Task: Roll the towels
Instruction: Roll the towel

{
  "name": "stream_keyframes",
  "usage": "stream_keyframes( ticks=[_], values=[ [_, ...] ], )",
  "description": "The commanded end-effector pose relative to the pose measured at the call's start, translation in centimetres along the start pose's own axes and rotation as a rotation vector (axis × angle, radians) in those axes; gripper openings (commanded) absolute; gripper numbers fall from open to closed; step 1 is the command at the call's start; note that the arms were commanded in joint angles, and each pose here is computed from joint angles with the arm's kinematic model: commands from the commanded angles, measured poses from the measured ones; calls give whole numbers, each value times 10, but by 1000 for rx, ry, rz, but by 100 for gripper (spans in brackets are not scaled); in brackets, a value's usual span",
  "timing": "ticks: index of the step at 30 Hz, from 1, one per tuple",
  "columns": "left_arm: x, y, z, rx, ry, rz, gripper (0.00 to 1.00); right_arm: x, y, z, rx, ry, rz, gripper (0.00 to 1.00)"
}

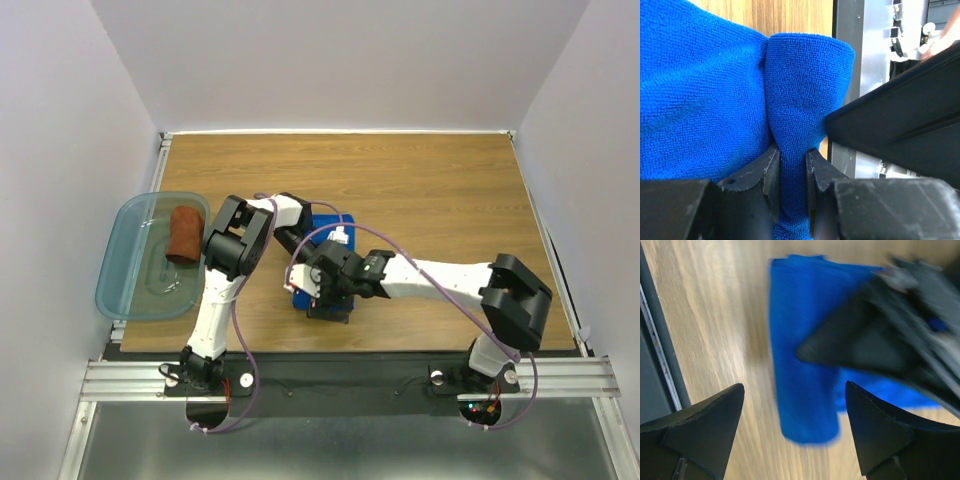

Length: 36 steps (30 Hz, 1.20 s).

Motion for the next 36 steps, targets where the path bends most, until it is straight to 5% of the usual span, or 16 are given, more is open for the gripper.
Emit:
stream_keyframes(
  ticks=[1,10,13,21,27,30,36],
  values=[
    [4,38,6,-75,82,-129,8,-22,-10,4,75,43,116,82],
    [14,30,-4,-111,50,-146,15,-37,16,27,71,62,8,29],
    [25,20,-9,-146,24,-168,26,-35,25,33,62,57,-18,1],
    [78,-21,-21,-356,-31,-372,46,-25,38,42,-64,10,-183,1],
    [123,-27,-19,-381,-70,-515,47,-18,36,39,-122,-21,-235,1],
    [151,-30,-15,-378,-175,-555,47,-16,31,32,-180,-57,-276,0],
    [224,-58,4,-371,-611,-749,47,-17,22,27,-314,-121,-400,0]
  ],
)
Point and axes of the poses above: each gripper's point midway between its finger pads, its own x axis back along the fingers, its own y axis along the line the jaws close on, z = x × y, the point moved 5 cm from there along x, back along the fingers, and after that the axes turned 14 degrees about x, right-handed, at the moved point
